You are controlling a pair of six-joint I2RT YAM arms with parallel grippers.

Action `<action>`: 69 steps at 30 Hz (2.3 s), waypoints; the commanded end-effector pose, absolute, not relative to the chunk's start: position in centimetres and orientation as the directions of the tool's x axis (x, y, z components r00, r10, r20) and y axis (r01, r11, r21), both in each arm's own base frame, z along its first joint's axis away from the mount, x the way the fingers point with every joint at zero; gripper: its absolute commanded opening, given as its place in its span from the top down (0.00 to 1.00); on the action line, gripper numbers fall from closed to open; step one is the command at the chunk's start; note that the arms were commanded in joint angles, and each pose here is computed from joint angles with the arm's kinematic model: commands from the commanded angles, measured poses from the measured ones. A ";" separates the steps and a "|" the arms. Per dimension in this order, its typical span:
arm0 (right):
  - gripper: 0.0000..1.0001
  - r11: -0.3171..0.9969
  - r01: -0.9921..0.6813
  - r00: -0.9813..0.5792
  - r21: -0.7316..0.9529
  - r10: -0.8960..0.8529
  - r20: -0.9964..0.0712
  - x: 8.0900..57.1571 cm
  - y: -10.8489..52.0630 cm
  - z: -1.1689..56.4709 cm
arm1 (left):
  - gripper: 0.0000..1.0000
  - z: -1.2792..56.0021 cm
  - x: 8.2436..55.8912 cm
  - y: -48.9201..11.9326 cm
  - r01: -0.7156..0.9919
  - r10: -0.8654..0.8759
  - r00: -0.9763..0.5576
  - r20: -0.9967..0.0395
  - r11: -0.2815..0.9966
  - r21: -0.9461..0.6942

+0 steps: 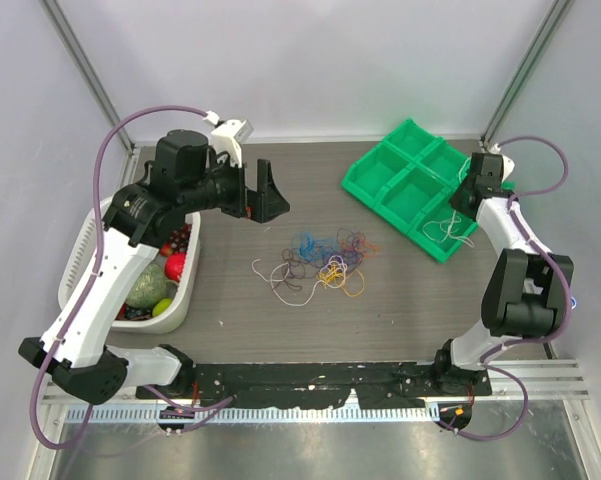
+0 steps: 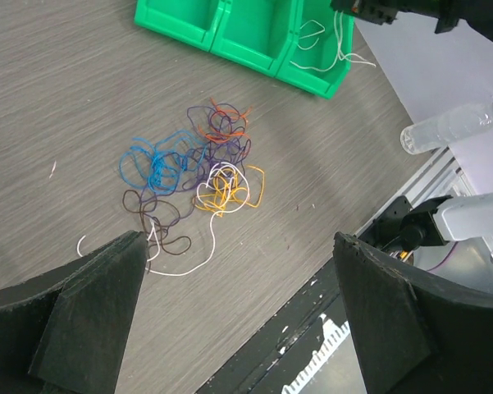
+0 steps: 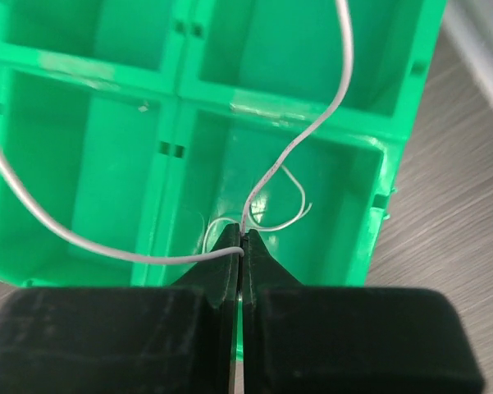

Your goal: Untangle the cables

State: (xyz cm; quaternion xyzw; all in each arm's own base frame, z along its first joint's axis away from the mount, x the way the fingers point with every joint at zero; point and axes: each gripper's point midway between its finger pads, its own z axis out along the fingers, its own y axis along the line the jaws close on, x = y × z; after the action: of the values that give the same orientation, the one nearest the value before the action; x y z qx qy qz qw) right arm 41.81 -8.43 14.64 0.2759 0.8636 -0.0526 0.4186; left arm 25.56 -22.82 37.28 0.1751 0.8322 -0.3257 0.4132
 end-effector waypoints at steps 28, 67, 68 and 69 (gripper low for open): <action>0.38 0.778 0.597 -0.611 0.192 0.597 -0.520 39.0 -7.6 18.2 | 0.00 38.9 24.1 -25.2 0.647 0.025 -0.589 -0.807 0.613 -0.453; 0.57 0.877 0.366 -0.666 0.310 0.480 -0.571 46.7 -12.1 14.5 | 0.00 38.4 23.1 -25.2 0.696 0.088 -0.561 -0.823 0.589 -0.411; 0.58 0.874 0.369 -0.665 0.317 0.487 -0.567 46.5 -12.0 14.6 | 0.00 38.4 23.1 -25.2 0.697 0.088 -0.561 -0.823 0.588 -0.411; 0.59 0.868 0.375 -0.655 0.325 0.497 -0.570 46.3 -11.9 14.8 | 0.00 38.4 23.0 -25.2 0.698 0.089 -0.561 -0.823 0.587 -0.411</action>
State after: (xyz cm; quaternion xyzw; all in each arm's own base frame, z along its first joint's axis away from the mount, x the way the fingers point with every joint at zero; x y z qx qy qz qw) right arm 46.88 -11.96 11.69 0.2499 0.9149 0.0908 0.3036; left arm 23.59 -24.87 37.16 0.2271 0.8157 -0.3696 0.3828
